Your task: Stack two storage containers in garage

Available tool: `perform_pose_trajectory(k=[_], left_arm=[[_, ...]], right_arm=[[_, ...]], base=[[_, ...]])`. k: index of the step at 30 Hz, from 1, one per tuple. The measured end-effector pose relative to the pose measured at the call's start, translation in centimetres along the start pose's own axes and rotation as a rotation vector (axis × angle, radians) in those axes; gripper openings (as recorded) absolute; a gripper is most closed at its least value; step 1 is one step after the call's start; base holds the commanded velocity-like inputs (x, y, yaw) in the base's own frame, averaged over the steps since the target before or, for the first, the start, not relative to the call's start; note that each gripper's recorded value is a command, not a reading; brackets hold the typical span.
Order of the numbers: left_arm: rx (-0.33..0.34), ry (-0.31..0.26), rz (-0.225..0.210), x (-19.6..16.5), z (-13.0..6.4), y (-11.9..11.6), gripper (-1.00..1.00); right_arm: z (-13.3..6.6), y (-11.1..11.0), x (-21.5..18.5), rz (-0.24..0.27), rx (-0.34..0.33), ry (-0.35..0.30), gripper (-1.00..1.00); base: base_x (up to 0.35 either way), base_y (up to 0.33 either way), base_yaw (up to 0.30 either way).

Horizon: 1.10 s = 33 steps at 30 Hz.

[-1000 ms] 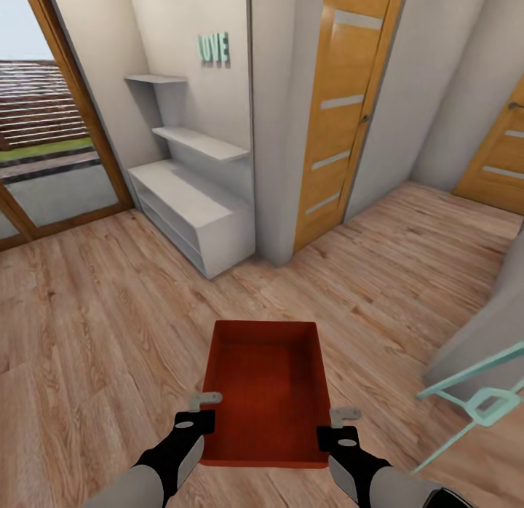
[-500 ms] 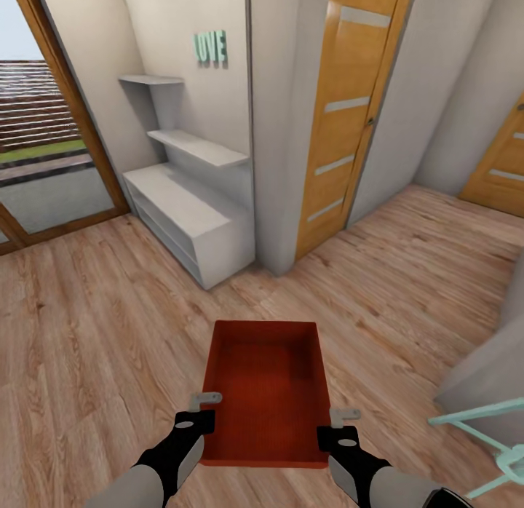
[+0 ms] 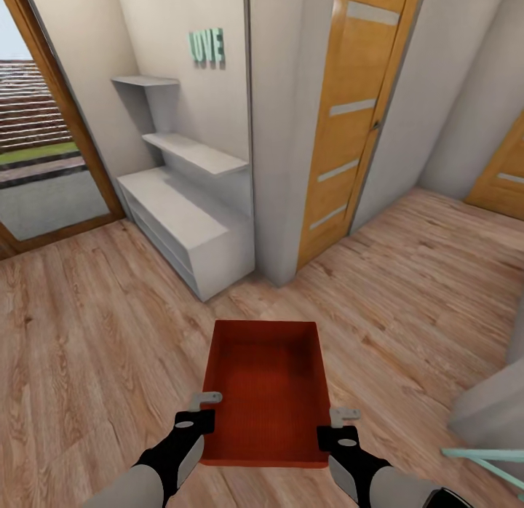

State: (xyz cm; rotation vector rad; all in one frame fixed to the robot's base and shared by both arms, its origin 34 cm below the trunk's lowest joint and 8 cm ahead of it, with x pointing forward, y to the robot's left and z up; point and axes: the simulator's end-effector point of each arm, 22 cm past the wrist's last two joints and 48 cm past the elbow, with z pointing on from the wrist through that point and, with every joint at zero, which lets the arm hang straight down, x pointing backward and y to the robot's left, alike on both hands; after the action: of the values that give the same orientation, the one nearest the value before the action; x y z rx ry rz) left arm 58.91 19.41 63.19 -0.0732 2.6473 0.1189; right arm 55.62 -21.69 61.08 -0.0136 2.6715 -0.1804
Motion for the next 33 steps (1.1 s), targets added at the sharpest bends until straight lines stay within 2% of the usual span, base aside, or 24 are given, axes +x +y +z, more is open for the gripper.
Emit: perform_pose_trajectory(k=[10,33], left_arm=[[-0.001,0.022,0.001,1.0,0.0,0.1,-1.00],[0.000,0.004,0.000,0.2,0.0,0.0,-1.00]], right_arm=[[-0.1,0.0,0.9,-0.009,0.003,0.022,-1.00],[0.0,0.0,0.2,0.000,0.000,0.005,-1.00]], base=[[0.322,0.000,-0.047],[0.322,0.000,-0.270]])
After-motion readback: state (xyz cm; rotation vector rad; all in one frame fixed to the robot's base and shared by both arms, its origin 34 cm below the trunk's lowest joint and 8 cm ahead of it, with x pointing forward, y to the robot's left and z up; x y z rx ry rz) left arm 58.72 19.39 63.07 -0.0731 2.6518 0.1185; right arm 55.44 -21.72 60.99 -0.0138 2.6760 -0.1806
